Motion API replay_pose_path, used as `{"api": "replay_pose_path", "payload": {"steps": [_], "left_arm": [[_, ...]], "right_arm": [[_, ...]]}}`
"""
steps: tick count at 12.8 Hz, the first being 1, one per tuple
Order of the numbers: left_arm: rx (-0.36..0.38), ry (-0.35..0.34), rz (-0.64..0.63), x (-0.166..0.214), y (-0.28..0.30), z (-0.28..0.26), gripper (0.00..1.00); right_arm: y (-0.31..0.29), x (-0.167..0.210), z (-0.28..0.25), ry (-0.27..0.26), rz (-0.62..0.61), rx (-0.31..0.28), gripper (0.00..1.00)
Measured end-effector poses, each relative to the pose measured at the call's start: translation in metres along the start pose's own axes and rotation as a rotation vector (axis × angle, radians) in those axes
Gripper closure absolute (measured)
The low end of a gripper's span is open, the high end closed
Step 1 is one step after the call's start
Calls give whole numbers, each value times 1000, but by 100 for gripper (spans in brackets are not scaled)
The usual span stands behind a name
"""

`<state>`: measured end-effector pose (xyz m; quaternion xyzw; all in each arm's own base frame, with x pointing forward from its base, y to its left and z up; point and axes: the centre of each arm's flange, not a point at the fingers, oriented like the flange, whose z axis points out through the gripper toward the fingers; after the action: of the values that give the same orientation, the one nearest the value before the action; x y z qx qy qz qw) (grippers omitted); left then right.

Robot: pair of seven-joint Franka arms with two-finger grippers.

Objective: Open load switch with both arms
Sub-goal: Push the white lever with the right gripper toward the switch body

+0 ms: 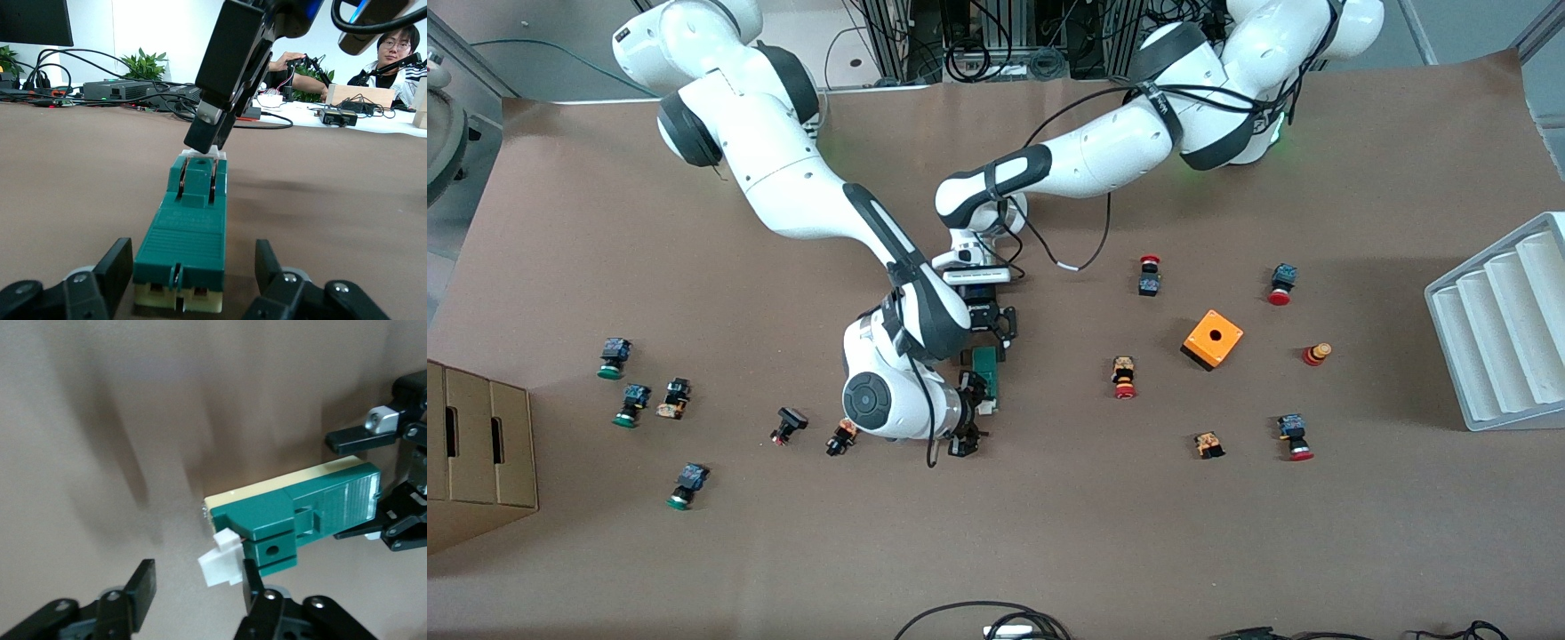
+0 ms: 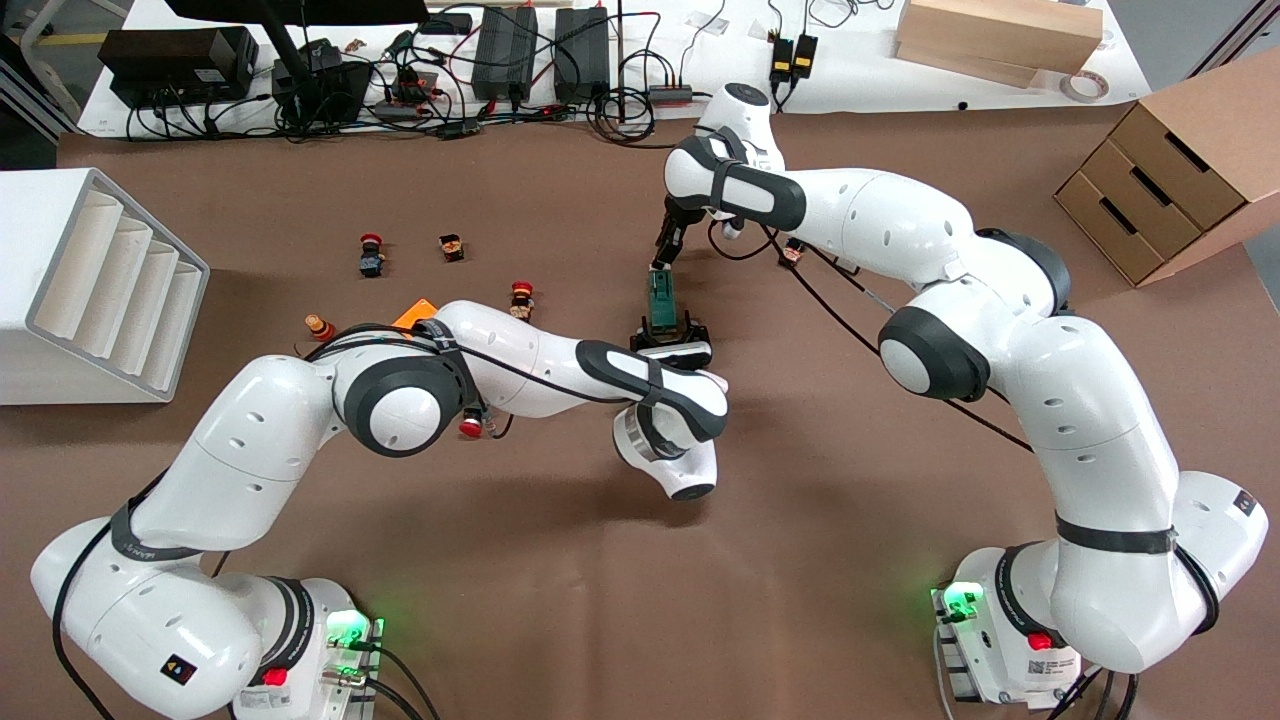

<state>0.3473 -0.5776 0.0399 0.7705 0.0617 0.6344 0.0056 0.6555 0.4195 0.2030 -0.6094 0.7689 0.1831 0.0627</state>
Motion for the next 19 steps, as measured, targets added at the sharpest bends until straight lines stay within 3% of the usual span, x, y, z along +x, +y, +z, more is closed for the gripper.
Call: {"api": "replay_pose_path", "payload": {"steps": [1,2,3,4,8,13,16,19], "left_arm": [[0,0,0,0,0,0,20],[0,0,0,0,0,0,24],[0,0,0,0,0,0,26],[0,0,0,0,0,0,31],[3,1,0,0,0,0,38],[9,2,0,0,-1,0,42],[15,2,1,0,-2,0,45],[15,2,0,0,-2,0,46]], "right_arm": [[2,0,1,4,-1,-10,41],[3,-1,1,7,-1,-19,48],[4,-1,0,9,-1,-24,50],[5,-2,0,10,1,-28,49],[10,-6,4,13,9,-36,49],[10,-6,5,13,11,-36,50],[10,-7,4,11,12,-37,57],[10,-7,4,9,13,-38,58]]}}
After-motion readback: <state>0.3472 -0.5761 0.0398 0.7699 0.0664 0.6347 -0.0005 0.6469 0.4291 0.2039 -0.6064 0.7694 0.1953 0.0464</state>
